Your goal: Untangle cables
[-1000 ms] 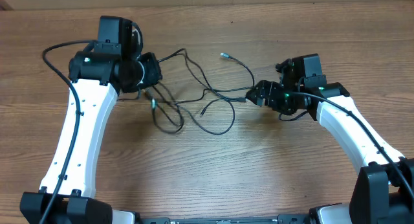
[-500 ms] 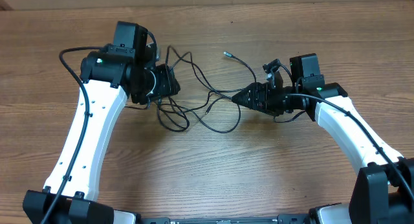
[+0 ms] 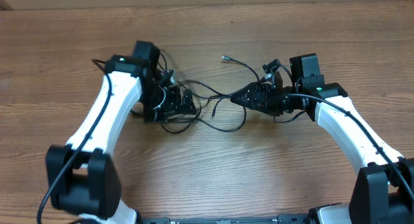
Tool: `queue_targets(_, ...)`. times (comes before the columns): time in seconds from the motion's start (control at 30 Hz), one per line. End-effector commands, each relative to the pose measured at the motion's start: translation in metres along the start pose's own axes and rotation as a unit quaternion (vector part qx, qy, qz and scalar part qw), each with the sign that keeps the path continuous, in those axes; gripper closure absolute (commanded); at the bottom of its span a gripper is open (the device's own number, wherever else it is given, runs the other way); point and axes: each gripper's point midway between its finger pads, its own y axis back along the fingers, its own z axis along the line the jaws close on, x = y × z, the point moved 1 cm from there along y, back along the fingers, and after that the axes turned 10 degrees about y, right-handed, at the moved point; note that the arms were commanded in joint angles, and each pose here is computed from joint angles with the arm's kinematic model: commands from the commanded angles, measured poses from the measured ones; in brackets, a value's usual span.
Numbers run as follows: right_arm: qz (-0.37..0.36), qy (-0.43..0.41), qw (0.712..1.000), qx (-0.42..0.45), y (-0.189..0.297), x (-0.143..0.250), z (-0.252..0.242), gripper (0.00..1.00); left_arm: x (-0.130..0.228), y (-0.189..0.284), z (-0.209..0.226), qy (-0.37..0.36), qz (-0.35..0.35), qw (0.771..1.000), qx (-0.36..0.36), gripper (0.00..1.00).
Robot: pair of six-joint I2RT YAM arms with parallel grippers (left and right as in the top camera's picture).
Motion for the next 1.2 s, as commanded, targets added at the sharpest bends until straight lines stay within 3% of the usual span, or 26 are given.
queue_targets(0.0, -0.003, 0.01, 1.0, 0.009, 0.002, 0.0, 0.002, 0.03, -0.004, 0.017, -0.028, -0.046, -0.01, 0.996, 0.071, 0.0)
queue_targets(0.3, 0.004, -0.005, 0.999, 0.05, 0.003, 0.005, -0.012, 0.02, -0.037, 0.109, -0.073, -0.074, -0.138, 0.984, 0.085, 0.0)
queue_targets(0.4, 0.004, -0.005, 0.999, 0.052, 0.003, 0.005, -0.012, 0.02, -0.047, 0.11, -0.042, 0.018, -0.174, 0.985, -0.005, 0.01)
queue_targets(0.53, 0.004, -0.005, 0.998, 0.058, 0.003, 0.005, -0.015, 0.0, -0.045, 0.107, -0.004, 0.128, -0.194, 0.968, -0.097, 0.01)
queue_targets(0.67, 0.001, -0.005, 0.997, 0.076, 0.004, 0.004, -0.02, 0.0, -0.037, 0.093, 0.011, 0.216, -0.181, 0.953, -0.11, 0.0)
queue_targets(0.77, 0.001, -0.005, 0.997, 0.078, 0.004, 0.004, -0.021, 0.0, -0.037, 0.078, 0.032, 0.317, -0.194, 0.919, -0.13, 0.01)
queue_targets(0.87, 0.0, -0.004, 0.997, 0.078, 0.004, 0.004, -0.021, 0.0, -0.049, 0.06, 0.041, 0.349, -0.216, 0.904, -0.119, 0.04)
queue_targets(0.93, -0.001, -0.003, 0.997, 0.08, 0.004, 0.003, -0.022, 0.0, -0.061, 0.047, 0.043, 0.348, -0.232, 0.902, -0.102, 0.14)
queue_targets(1.03, -0.001, -0.004, 0.997, 0.082, 0.004, 0.003, -0.022, 0.0, -0.079, 0.03, 0.046, 0.338, -0.258, 0.902, -0.076, 0.41)
queue_targets(1.1, -0.001, -0.004, 0.997, 0.082, 0.004, 0.003, -0.022, 0.0, -0.088, 0.022, 0.048, 0.332, -0.274, 0.901, -0.061, 0.49)
queue_targets(1.17, -0.001, -0.003, 0.997, 0.082, 0.004, 0.003, -0.022, 0.0, -0.094, 0.016, 0.049, 0.327, -0.283, 0.9, -0.052, 0.84)
